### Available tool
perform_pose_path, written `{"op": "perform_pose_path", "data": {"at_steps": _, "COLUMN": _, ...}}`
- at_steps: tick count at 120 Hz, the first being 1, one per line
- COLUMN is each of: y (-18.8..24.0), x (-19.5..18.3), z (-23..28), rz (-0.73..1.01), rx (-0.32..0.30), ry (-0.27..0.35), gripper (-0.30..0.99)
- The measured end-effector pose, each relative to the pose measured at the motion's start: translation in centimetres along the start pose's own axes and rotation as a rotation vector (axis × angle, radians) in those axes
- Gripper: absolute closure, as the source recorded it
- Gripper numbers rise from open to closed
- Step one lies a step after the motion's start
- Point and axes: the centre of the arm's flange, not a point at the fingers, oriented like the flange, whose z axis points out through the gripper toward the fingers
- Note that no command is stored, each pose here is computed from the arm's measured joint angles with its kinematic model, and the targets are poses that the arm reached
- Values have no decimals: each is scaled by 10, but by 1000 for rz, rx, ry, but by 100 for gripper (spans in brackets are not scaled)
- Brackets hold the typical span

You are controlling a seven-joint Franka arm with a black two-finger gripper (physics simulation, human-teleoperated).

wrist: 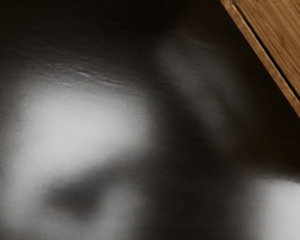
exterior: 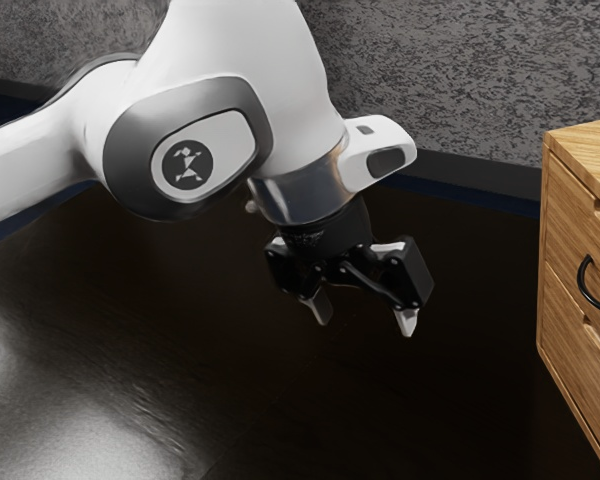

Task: Pull the drawer handle with one arm to open the drawer

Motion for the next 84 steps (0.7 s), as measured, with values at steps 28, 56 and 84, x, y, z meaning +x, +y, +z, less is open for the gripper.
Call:
{"op": "perform_pose_path", "data": {"at_steps": 28, "y": -1, "x": 32, "z": 15, "rz": -195, "rx": -69, "ry": 65, "gripper": 0}}
{"op": "perform_pose_path", "data": {"at_steps": 56, "y": -5, "x": 36, "z": 15, "rz": -332, "rx": -102, "ry": 94, "gripper": 0}}
{"op": "perform_pose_path", "data": {"at_steps": 84, "y": 42, "x": -10, "z": 21, "rz": -323, "rx": -134, "ry": 67, "gripper": 0}}
